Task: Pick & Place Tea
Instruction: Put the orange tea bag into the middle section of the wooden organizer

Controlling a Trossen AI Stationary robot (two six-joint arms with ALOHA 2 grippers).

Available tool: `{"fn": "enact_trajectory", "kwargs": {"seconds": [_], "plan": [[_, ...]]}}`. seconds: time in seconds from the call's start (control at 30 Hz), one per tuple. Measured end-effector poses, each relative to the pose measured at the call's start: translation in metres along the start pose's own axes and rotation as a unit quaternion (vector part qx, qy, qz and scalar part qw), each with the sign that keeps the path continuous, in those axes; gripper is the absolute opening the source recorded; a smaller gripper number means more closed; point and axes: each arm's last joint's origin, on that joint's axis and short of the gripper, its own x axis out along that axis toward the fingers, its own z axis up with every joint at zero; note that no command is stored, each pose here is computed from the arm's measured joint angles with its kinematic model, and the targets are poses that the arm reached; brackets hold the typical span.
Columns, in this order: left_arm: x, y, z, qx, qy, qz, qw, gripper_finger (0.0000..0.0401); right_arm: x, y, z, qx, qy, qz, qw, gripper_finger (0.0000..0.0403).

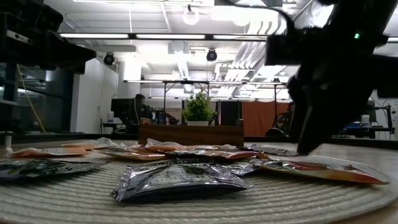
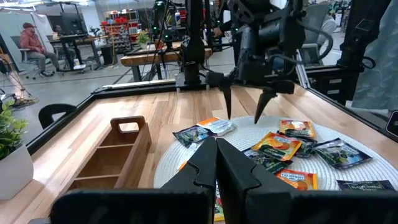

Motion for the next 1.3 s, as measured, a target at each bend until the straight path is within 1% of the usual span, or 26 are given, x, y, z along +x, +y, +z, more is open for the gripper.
{"fn": "enact_trajectory", "kwargs": {"seconds": [0.2, 0.67, 1.1, 1.3], "plan": [[0.000, 0.000, 0.000, 0.000, 0.000, 0.000, 1.000, 0.0001, 0.003, -0.007, 0.004, 0.009, -0.008, -0.024, 1.000, 0.0275], [0.000, 0.000, 0.000, 0.000, 0.000, 0.000, 1.000, 0.0001, 0.008, -0.023, 0.009, 0.008, 0.017, -0.049, 0.999, 0.0275], [0.000, 0.000, 0.000, 0.000, 0.000, 0.000, 1.000, 0.0001, 0.010, -0.027, 0.012, 0.018, 0.020, -0.048, 0.998, 0.0275], [0.000, 0.000, 0.000, 0.000, 0.000, 0.000, 1.000, 0.0001, 0.022, -0.021, 0.011, 0.021, 0.030, -0.031, 0.999, 0.0273]]}}
